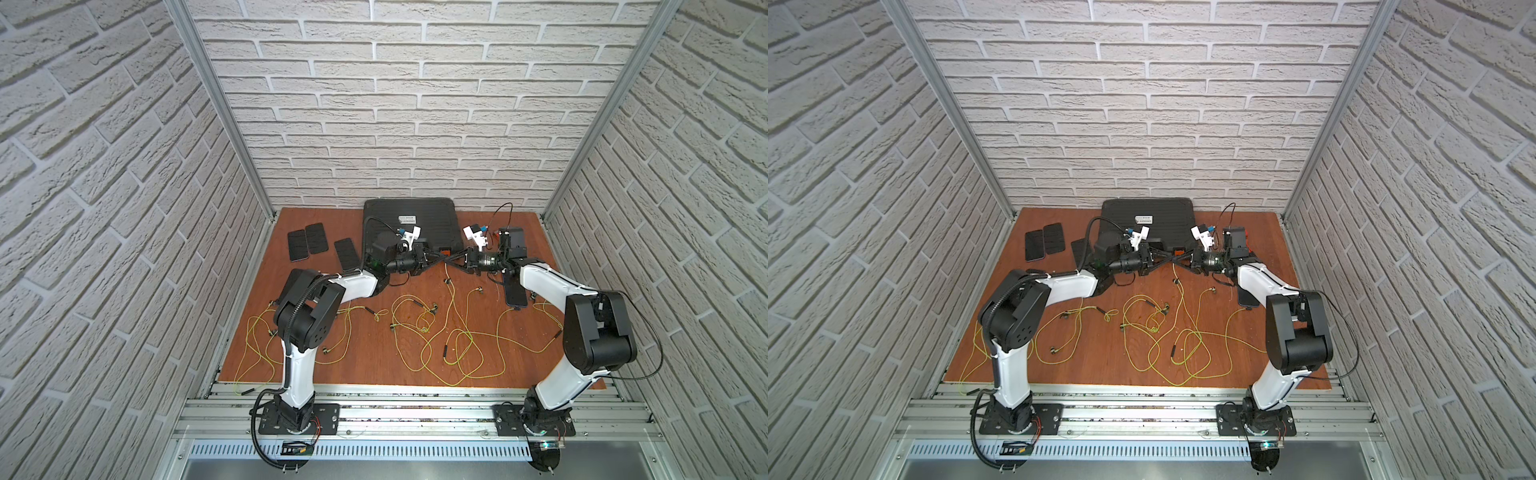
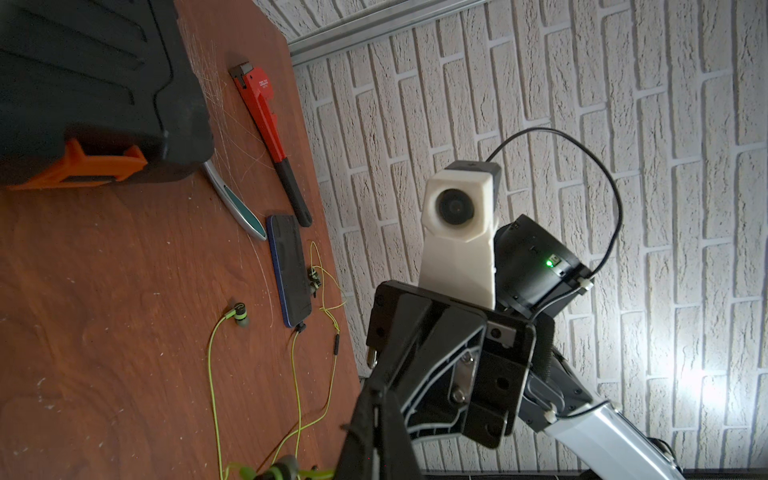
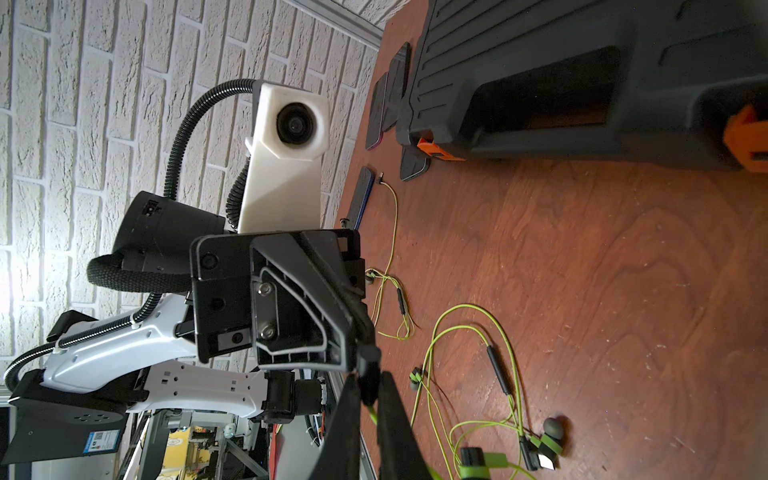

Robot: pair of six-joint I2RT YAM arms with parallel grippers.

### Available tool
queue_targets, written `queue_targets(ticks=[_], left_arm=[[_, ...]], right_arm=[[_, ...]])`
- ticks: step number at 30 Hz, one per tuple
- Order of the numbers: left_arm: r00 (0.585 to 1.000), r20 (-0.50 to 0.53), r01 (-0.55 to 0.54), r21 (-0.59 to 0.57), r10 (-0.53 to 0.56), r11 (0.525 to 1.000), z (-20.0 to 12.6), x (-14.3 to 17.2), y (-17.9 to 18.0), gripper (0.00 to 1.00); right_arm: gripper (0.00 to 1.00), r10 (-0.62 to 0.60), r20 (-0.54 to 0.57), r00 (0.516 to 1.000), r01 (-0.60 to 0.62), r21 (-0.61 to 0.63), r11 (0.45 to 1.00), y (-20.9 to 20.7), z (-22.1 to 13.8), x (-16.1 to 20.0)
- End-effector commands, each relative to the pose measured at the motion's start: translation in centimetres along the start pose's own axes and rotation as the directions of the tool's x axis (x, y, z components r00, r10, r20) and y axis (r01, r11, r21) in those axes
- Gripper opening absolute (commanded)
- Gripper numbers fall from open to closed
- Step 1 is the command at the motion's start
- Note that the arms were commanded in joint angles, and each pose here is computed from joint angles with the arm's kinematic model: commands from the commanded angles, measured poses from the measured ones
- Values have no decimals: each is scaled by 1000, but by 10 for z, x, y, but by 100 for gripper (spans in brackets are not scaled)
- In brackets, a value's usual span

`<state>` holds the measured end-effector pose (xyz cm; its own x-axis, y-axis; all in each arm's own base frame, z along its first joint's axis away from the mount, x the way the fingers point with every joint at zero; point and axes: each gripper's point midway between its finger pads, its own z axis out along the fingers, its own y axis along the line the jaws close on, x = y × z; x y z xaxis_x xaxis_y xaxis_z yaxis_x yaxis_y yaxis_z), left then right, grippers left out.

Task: Plug wired earphones into phones
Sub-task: Pick up the wired earphone from the center of the board.

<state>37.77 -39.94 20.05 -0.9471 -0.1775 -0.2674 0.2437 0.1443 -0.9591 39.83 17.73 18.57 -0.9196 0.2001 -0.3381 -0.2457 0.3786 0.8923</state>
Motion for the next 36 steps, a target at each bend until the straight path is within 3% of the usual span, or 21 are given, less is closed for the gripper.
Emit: queue_targets(ticks=[1, 5, 8, 15, 23, 31, 36], left_arm=[[998, 8, -66, 47, 66, 997, 0, -2, -16, 9], [998, 12, -70, 45, 70, 997, -4, -3, -16, 21], [997, 19, -72, 37, 72, 997, -7, -4, -14, 23], [998, 21, -67, 26, 66, 997, -7, -3, -10, 17], [998, 17, -64, 15, 64, 998, -7, -2, -8, 0], [997, 12, -72, 15, 72, 997, -6, 0, -8, 0], [997, 3, -83, 24, 83, 996, -5, 2, -11, 0]], right_arm=[[8, -52, 12, 999, 52, -17, 999, 6, 3, -7], [7, -49, 4, 999, 49, 5, 999, 2, 2, -5], [7, -45, -4, 999, 45, 13, 999, 0, 2, -3], [7, -44, -1, 999, 44, 20, 999, -1, 1, -4], [7, -41, 2, 999, 41, 23, 999, -2, 1, -4], [24, -1, 37, 999, 1, -14, 1000, 1, -3, -13], [23, -6, 36, 999, 7, -10, 1000, 0, -3, -15]])
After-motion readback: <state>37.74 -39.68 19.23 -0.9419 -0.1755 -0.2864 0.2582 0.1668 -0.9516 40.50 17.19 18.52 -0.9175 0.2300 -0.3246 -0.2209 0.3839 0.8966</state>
